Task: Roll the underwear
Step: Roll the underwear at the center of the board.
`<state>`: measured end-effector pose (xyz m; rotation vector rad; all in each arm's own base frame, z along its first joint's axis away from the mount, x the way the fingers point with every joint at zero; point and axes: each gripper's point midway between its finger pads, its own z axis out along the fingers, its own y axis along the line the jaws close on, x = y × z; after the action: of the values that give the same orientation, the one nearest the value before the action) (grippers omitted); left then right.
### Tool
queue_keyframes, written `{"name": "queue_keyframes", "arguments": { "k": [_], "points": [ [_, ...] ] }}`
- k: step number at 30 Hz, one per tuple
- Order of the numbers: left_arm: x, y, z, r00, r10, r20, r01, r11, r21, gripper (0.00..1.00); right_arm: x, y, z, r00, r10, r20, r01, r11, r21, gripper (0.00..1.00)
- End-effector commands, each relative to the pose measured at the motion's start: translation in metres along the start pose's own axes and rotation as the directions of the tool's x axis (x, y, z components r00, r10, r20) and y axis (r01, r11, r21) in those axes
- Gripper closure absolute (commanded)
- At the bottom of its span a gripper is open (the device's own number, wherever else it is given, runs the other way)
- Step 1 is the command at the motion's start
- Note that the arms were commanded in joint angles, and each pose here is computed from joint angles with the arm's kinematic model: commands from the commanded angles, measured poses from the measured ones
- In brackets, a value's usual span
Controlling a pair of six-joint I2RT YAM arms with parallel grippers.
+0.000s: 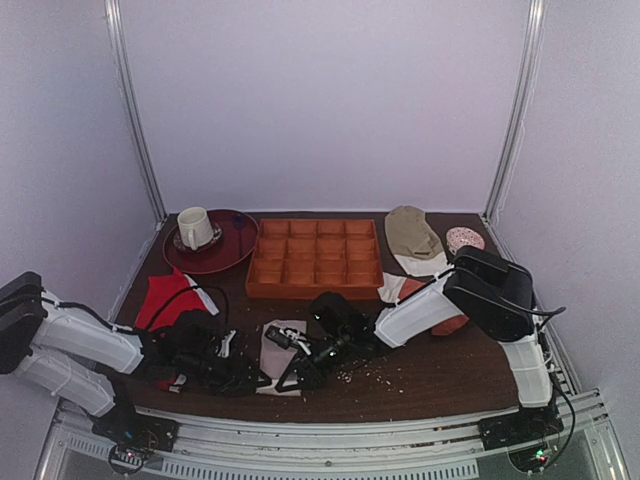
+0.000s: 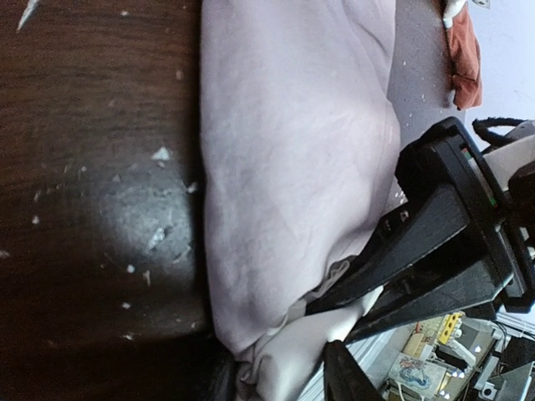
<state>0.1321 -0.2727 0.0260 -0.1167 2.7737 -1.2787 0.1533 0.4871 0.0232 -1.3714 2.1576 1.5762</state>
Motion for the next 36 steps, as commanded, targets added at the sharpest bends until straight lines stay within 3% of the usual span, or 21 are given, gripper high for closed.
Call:
{"name": "queue_keyframes", "arguments": {
  "k": [1, 8, 11, 20, 25, 27, 36],
  "points": [
    [-0.003, 0.010, 0.005, 1.000, -0.007, 0.017, 0.007, 0.999, -0.047, 0.67, 0.071, -0.041, -0.003, 0.969, 0.202, -0.145, -0.177, 0.970, 0.167, 1.00],
    [-0.004, 0.012, 0.005, 1.000, -0.011, 0.018, 0.012, 0.998, -0.058, 1.00, 0.070, -0.041, -0.004, 0.971, 0.189, -0.148, -0.162, 0.970, 0.179, 1.00],
    [-0.004, 0.012, 0.004, 1.000, -0.010, 0.022, 0.012, 0.998, -0.064, 1.00, 0.067, -0.040, -0.008, 0.974, 0.169, -0.153, -0.135, 0.969, 0.209, 1.00],
    [-0.006, 0.010, 0.002, 0.999, -0.004, 0.034, 0.006, 0.998, -0.067, 1.00, 0.028, -0.023, -0.031, 0.994, -0.029, -0.107, 0.068, 0.921, 0.383, 0.87],
    [-0.007, 0.009, 0.003, 1.000, 0.000, 0.030, 0.002, 0.998, -0.069, 1.00, 0.011, -0.010, -0.035, 0.993, -0.094, -0.075, 0.116, 0.903, 0.413, 0.82],
    [-0.007, 0.008, 0.004, 1.000, 0.001, 0.028, 0.000, 0.998, -0.064, 1.00, 0.008, -0.008, -0.035, 0.989, -0.126, -0.079, 0.148, 0.883, 0.445, 0.77],
    [-0.008, 0.005, 0.005, 1.000, 0.003, 0.026, -0.001, 0.999, -0.055, 1.00, -0.008, 0.013, -0.037, 0.944, -0.324, -0.068, 0.300, 0.750, 0.590, 0.75]
  ]
}}
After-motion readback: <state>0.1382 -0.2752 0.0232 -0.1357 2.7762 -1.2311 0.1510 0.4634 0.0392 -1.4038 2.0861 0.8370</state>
